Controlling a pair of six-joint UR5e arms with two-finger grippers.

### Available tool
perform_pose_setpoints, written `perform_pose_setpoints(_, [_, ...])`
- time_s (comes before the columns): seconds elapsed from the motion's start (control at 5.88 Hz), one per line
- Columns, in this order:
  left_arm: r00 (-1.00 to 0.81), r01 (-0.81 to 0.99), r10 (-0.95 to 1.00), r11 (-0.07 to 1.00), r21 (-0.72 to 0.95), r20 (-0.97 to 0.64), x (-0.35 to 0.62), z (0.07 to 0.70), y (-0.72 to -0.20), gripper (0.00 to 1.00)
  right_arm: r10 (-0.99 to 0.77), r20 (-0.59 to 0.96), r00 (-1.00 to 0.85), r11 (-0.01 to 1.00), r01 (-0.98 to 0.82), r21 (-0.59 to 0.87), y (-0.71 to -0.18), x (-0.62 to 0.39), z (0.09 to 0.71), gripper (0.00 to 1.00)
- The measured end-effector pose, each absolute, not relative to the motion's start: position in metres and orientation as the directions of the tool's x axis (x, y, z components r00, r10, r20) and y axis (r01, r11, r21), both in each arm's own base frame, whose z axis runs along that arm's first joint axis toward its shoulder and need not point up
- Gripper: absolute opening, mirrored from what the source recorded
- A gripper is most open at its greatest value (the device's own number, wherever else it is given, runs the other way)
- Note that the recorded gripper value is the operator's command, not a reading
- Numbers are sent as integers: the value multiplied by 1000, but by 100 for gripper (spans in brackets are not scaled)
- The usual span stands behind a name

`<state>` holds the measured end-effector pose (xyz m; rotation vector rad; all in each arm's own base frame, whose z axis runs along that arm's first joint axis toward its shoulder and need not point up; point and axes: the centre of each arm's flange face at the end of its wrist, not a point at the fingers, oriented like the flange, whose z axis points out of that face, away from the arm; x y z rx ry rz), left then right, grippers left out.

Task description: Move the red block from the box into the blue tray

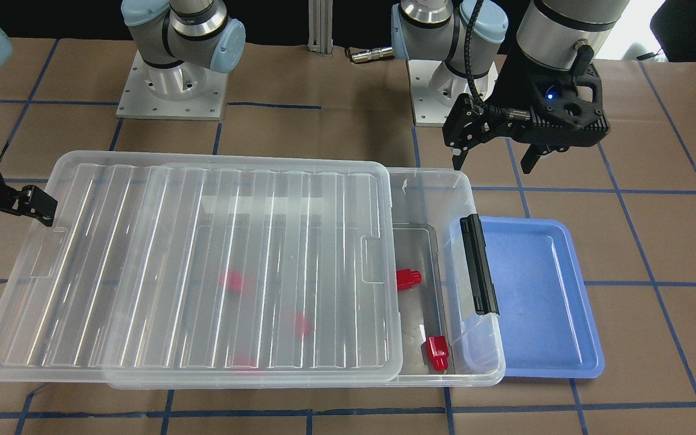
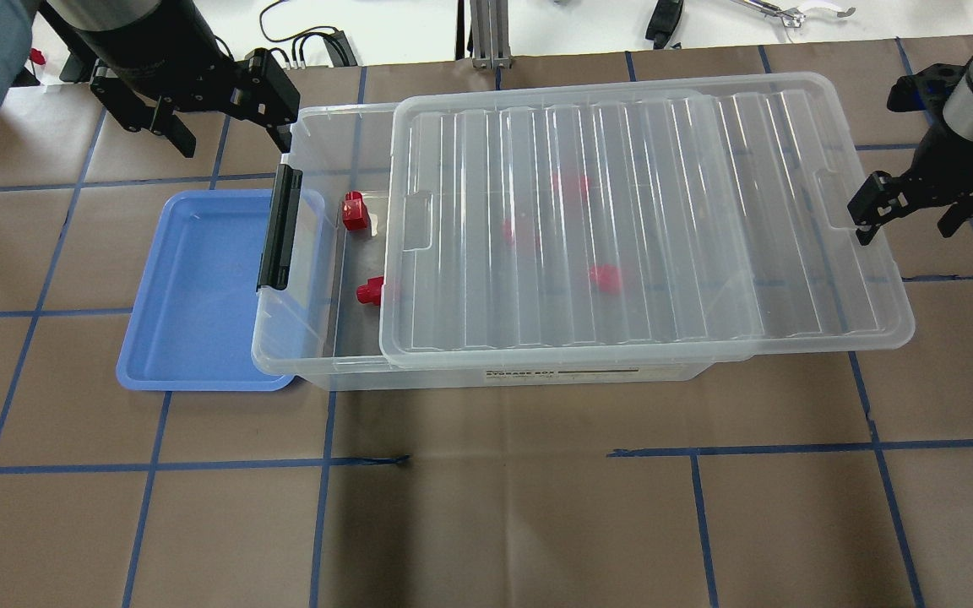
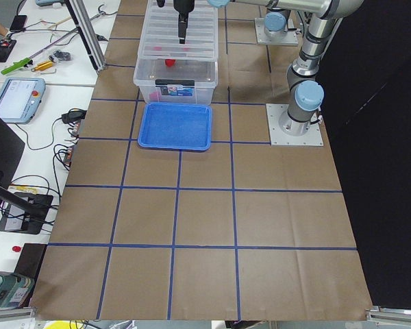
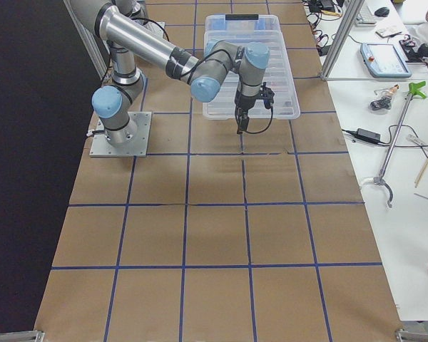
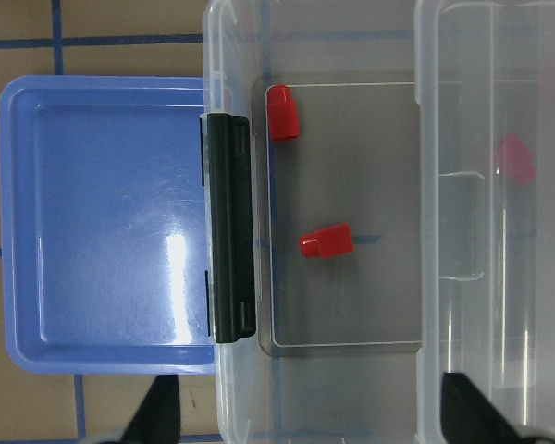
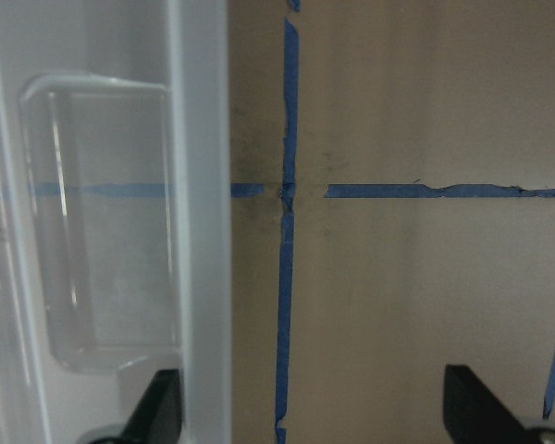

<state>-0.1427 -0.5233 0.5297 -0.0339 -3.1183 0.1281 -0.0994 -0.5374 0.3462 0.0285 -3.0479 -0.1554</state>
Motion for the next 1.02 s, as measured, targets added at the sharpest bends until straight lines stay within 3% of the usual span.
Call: perform_pose_setpoints(1.02, [-1000, 19, 21, 996, -83, 21, -143, 530, -524, 98, 8, 149, -989, 999, 16, 51, -521, -142, 390, 100])
